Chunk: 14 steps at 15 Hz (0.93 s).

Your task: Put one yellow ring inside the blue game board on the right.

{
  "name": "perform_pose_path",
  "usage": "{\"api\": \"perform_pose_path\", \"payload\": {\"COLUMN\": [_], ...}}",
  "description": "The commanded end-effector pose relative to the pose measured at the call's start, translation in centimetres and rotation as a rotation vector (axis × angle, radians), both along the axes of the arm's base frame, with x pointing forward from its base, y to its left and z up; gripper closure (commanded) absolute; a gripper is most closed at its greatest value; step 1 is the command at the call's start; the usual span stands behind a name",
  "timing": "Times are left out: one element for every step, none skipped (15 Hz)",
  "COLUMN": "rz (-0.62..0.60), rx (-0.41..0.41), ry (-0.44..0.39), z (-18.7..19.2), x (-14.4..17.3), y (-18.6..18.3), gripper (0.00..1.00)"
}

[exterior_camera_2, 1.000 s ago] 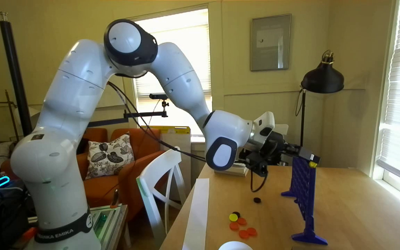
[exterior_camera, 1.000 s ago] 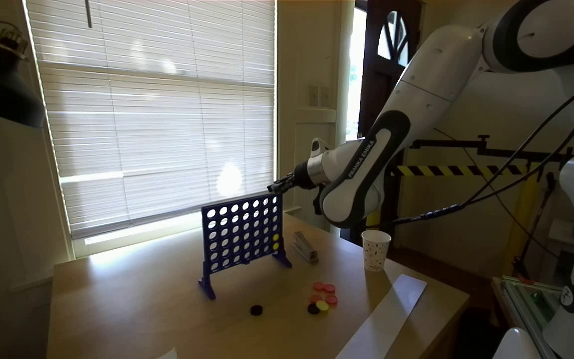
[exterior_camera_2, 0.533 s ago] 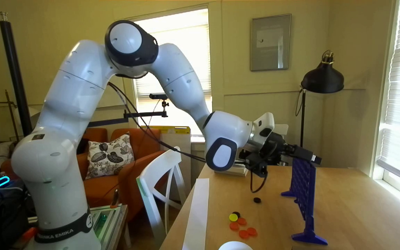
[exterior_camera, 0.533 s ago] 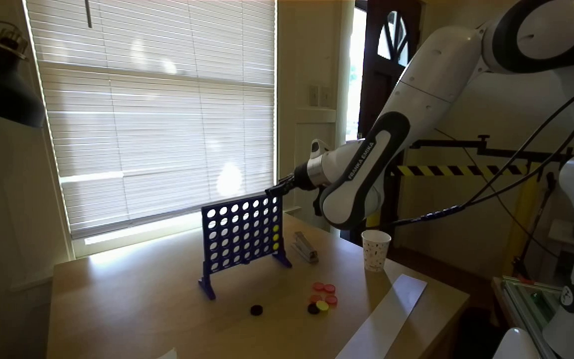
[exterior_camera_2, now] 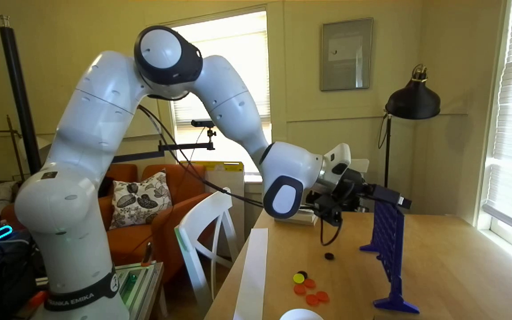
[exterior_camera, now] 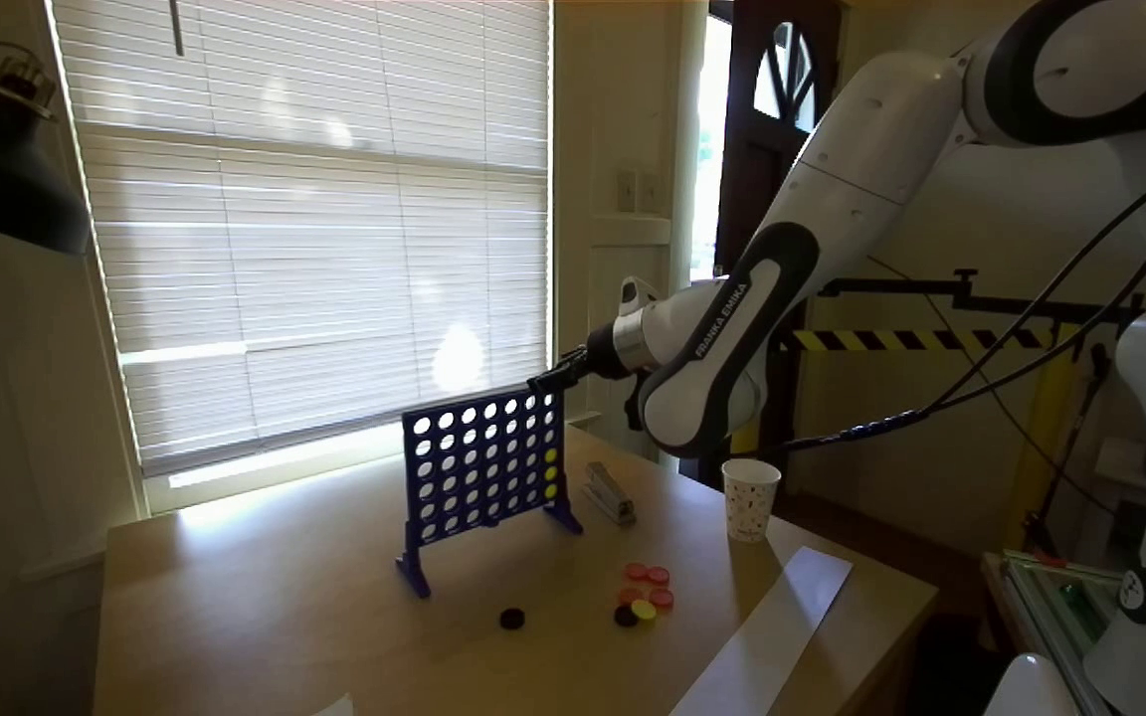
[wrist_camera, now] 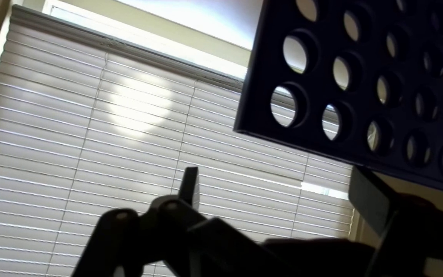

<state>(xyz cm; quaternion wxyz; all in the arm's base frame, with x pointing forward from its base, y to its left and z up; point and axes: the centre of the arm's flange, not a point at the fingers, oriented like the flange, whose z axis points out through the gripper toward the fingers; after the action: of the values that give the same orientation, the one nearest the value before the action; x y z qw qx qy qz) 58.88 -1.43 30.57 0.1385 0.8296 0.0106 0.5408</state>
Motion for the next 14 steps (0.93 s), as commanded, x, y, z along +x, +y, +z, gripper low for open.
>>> {"api": "perform_pose_path", "payload": {"rz": [-0.001,0.006,0.013,0.016,0.014,0.012,0.002,-0.003,-0.009,-0.020,-0.038,-0.057,-0.078,-0.099], "rx": [0.009,0.014,0.016,0.022,0.022,0.029,0.035,0.042,0.045,0.053,0.062,0.065,0.067,0.069], "ry": [-0.008,-0.003,-0.005,-0.008,-0.007,-0.003,0.006,0.013,0.018,0.032,0.059,0.080,0.106,0.130], "z": [1.4,1.8,2.3,2.7,3.2,3.7,4.2,4.6,4.9,5.3,5.6,5.7,6.0,6.1], "x": [-0.6,-0.8,-1.1,-1.3,-1.6,-1.9,-2.1,-2.3,-2.5,-2.8,-2.9,-3.1,-3.3,-3.5], "y": [0.7,0.7,0.8,0.9,0.9,0.9,0.8,0.8,0.7,0.7,0.6,0.5,0.4,0.2], "gripper": [0.00,0.00,0.00,0.00,0.00,0.00,0.00,0.00,0.00,0.00,0.00,0.00,0.00,0.00]}}
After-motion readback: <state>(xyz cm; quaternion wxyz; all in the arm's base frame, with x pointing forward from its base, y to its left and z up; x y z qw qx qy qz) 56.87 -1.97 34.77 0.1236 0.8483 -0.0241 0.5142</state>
